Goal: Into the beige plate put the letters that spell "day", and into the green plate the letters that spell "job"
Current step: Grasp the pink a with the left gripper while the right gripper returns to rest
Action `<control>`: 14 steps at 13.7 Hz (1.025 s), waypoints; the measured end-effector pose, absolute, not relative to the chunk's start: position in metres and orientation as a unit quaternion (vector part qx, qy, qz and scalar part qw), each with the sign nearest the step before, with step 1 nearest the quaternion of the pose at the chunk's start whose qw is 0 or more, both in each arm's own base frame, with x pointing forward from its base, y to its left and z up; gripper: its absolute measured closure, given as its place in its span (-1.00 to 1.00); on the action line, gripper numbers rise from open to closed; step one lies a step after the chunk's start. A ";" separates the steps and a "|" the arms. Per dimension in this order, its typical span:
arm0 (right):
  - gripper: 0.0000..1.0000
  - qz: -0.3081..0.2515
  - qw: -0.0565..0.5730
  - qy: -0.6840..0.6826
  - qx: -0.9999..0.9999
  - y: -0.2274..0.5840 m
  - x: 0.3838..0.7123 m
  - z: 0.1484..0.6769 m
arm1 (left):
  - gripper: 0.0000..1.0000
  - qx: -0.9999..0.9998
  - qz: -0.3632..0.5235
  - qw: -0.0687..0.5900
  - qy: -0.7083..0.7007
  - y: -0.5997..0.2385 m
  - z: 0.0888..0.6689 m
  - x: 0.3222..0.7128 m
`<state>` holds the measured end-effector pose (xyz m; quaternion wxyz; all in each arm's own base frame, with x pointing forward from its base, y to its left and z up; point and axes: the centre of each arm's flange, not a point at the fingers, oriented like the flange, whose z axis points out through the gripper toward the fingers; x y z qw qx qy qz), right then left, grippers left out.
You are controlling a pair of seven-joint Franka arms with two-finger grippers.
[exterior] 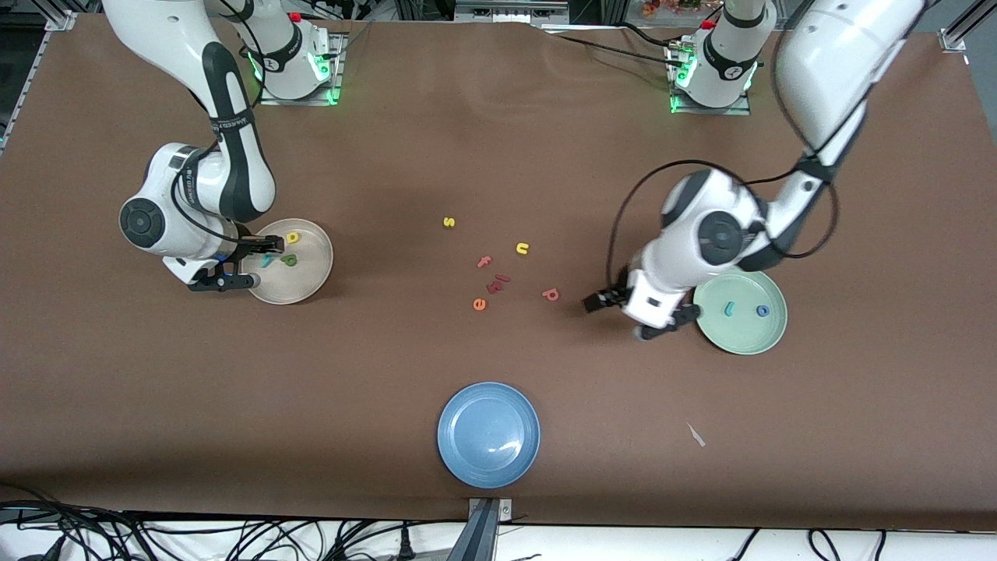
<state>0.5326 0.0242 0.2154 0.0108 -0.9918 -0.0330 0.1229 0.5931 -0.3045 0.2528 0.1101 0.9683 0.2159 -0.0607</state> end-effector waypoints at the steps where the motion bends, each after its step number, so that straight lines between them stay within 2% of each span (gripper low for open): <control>1: -0.82 0.122 0.016 -0.035 -0.992 0.027 0.537 0.223 | -0.91 0.969 -0.067 0.101 0.216 -0.320 0.238 0.584; 2: -0.98 0.123 0.023 -0.039 -0.991 0.032 0.544 0.235 | -0.84 0.970 -0.067 0.086 0.217 -0.331 0.224 0.576; 5: -1.00 0.116 0.047 -0.052 -0.991 0.040 0.580 0.304 | -0.85 0.970 -0.044 0.040 0.235 -0.356 0.196 0.568; 8: -1.00 0.105 0.030 -0.086 -0.990 0.053 0.609 0.386 | -0.85 0.968 -0.036 0.033 0.244 -0.377 0.186 0.568; 11: -1.00 0.114 0.010 -0.089 -0.989 0.073 0.618 0.459 | -0.84 0.967 -0.044 0.029 0.250 -0.382 0.173 0.564; 13: -1.00 0.115 -0.001 -0.077 -0.990 0.083 0.618 0.490 | -0.80 0.967 -0.050 0.027 0.249 -0.388 0.161 0.560; 14: -1.00 0.110 -0.003 -0.072 -0.991 0.090 0.618 0.496 | -0.65 0.967 -0.048 0.029 0.250 -0.391 0.162 0.562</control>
